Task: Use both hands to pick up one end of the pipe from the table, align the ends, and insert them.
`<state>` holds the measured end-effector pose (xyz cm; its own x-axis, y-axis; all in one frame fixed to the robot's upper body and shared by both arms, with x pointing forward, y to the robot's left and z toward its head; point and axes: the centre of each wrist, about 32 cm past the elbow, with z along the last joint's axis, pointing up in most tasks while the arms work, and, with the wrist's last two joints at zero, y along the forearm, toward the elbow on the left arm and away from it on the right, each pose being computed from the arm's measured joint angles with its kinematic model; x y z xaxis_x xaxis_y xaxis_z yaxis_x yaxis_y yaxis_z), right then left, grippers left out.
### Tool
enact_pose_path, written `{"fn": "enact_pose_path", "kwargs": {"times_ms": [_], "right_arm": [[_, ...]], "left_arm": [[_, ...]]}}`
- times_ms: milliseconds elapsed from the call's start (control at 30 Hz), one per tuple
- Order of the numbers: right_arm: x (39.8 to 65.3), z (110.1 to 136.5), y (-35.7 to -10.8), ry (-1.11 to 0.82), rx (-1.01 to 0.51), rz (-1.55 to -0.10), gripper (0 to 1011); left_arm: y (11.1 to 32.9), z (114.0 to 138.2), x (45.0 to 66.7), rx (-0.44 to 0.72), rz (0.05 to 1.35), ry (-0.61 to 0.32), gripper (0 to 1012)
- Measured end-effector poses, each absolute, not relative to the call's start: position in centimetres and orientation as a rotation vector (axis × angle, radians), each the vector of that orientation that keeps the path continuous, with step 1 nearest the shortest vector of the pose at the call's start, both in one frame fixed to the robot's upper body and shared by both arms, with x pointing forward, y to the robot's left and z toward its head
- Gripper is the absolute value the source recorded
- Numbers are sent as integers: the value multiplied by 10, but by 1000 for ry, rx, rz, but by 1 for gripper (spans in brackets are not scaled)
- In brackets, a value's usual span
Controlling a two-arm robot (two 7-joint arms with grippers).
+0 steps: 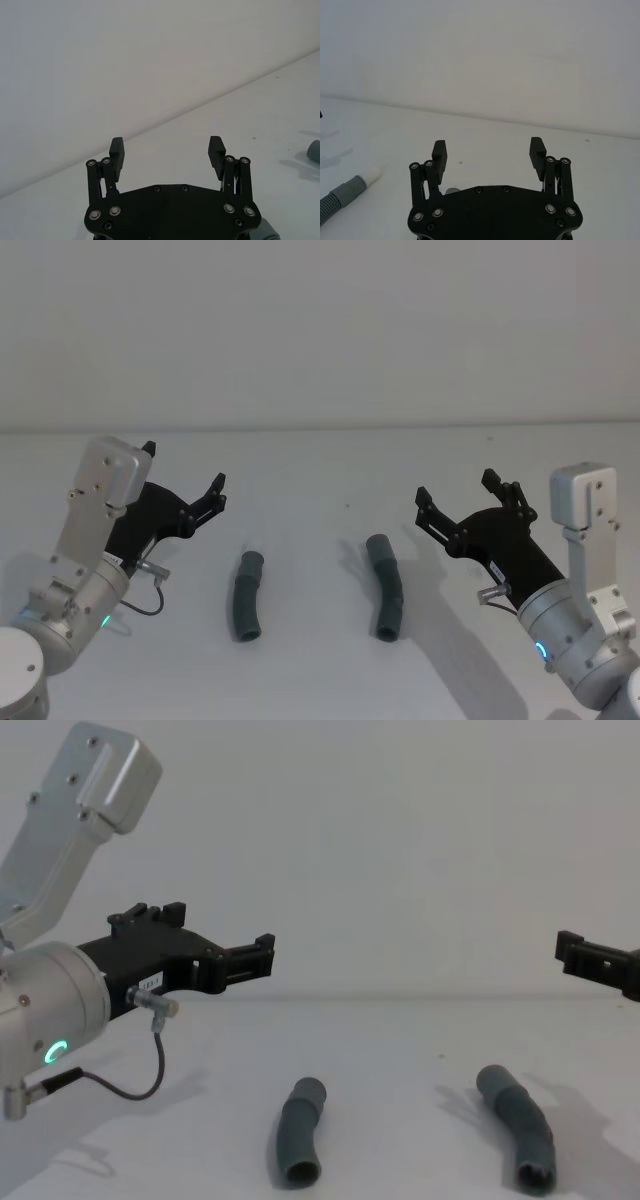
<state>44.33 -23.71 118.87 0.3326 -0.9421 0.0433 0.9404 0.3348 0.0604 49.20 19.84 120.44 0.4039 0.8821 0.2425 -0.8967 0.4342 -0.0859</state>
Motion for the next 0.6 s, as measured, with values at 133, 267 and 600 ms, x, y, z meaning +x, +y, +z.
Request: {"fn": "enact_pose_path", "kwargs": {"times_ms": [133,267,600], "right_arm": [[443,1189,-237,-75,26,-1229,1004],[443,1189,-237,-75,26,-1229,1004],[443,1189,-237,-75,26,-1229,1004]], "left_arm": [[198,1204,492,61,1124,-268,1002],[198,1204,492,61,1124,-268,1002],[198,1204,492,61,1124,-268,1002]]}}
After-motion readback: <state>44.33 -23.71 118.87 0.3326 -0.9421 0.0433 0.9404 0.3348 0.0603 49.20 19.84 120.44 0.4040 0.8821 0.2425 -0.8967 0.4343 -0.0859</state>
